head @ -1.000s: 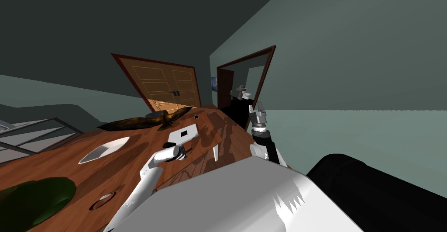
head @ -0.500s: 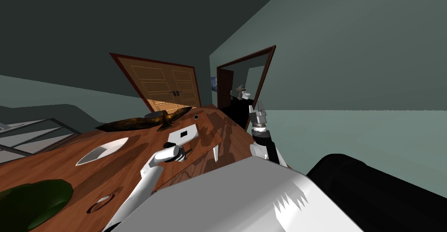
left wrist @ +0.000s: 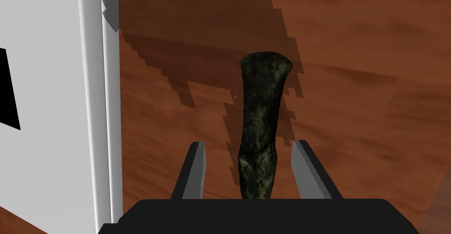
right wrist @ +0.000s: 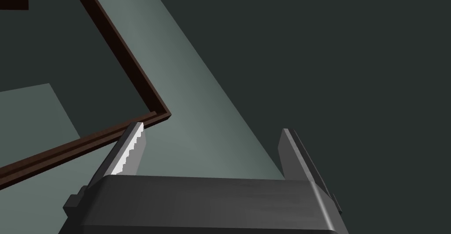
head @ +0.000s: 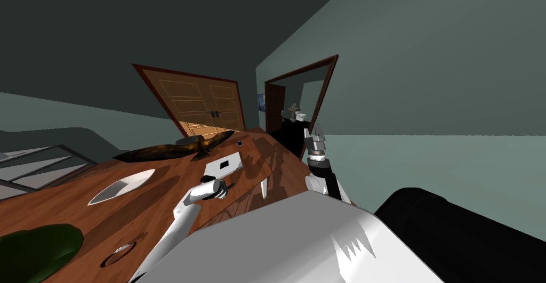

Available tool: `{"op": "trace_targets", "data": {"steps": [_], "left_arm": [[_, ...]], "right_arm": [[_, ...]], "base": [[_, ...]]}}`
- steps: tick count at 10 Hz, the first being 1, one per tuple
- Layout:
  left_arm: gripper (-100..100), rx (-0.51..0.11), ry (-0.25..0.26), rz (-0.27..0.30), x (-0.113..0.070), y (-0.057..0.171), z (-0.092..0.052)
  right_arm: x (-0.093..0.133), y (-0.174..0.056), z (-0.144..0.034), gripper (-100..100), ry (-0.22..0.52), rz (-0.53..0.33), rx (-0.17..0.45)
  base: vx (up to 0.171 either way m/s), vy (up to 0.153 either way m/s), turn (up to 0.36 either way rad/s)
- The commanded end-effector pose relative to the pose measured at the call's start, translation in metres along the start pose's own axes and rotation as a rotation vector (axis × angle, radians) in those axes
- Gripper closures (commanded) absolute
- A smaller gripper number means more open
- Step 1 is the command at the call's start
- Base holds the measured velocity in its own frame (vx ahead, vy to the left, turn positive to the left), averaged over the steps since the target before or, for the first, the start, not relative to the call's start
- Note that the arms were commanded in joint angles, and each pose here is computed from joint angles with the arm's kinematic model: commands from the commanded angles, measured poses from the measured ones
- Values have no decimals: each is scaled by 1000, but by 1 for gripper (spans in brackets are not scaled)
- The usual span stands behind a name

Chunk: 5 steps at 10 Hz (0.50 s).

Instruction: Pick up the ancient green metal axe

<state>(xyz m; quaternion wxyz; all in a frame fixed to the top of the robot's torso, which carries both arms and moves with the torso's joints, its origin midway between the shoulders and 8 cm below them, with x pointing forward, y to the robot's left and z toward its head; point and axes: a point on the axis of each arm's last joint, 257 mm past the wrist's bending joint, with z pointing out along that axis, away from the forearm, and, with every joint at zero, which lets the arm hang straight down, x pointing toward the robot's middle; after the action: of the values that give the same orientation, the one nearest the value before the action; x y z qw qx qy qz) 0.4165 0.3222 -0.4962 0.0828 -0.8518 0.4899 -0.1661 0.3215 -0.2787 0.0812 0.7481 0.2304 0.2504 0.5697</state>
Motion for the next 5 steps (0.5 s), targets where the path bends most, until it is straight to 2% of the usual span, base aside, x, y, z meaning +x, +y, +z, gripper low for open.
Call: {"op": "trace_targets", "data": {"steps": [1, 4, 5], "left_arm": [[100, 0, 0, 0, 0, 0, 0], [100, 1, 0, 0, 0, -1, 0], [0, 1, 0, 0, 0, -1, 0]], "right_arm": [[0, 0, 0, 0, 0, 0, 0], [0, 0, 0, 0, 0, 0, 0], [0, 0, 0, 0, 0, 0, 0]], "base": [[0, 0, 0], [0, 0, 0], [0, 0, 0]]}}
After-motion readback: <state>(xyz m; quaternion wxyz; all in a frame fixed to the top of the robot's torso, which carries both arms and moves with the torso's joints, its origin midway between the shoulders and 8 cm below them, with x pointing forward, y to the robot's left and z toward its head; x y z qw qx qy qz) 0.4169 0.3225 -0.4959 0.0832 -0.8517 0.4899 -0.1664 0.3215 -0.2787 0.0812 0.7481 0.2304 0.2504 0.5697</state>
